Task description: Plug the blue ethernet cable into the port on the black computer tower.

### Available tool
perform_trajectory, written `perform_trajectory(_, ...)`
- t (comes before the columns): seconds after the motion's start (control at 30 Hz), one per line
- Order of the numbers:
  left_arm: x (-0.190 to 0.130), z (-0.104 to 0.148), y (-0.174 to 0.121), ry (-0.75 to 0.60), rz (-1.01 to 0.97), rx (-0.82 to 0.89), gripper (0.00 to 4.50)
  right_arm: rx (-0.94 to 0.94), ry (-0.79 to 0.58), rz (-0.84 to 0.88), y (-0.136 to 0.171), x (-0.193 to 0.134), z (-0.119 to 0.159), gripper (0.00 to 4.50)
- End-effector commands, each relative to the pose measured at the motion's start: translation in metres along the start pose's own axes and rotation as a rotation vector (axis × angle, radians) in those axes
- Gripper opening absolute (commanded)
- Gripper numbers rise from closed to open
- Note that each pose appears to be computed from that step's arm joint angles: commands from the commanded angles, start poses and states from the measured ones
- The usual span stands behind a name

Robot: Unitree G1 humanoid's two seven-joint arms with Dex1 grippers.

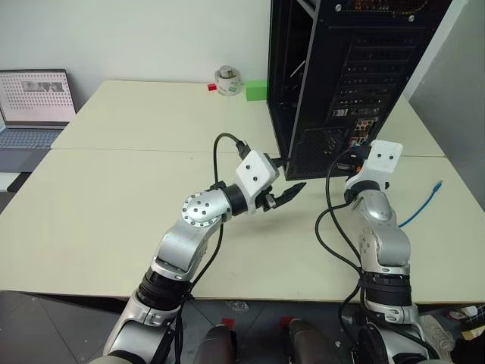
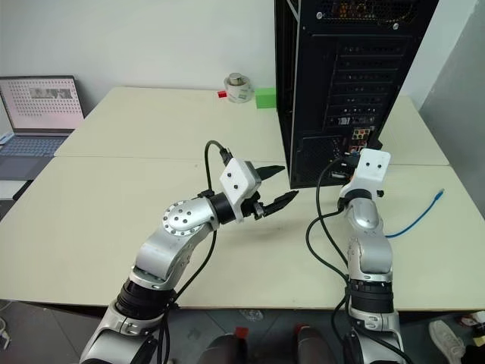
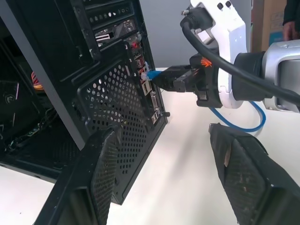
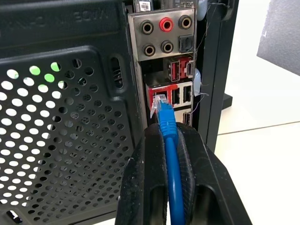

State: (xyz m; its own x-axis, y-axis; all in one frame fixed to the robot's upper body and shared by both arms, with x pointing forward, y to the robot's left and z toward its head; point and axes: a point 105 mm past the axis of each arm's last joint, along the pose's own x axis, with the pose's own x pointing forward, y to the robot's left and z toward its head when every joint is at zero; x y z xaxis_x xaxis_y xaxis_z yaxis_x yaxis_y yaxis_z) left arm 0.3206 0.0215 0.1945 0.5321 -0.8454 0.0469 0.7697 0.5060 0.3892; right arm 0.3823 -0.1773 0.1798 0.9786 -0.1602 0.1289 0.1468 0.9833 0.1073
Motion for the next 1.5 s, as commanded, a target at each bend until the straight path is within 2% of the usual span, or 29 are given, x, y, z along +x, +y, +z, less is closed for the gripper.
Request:
perform_trajectory(0.03, 0.0016, 0.0120, 0.0001, -0.036, -0.008, 0.034, 3.18, 0.040, -0.047, 0.007, 0.0030, 0.0024, 0.0158, 0.01)
perform_trajectory(1.5, -0.0029, 0.0065, 0.0016, -0.019, -0.008, 0.062, 3.18, 0.047, -0.056, -0.006, -0.0015, 0.0042, 0.0223, 0.01)
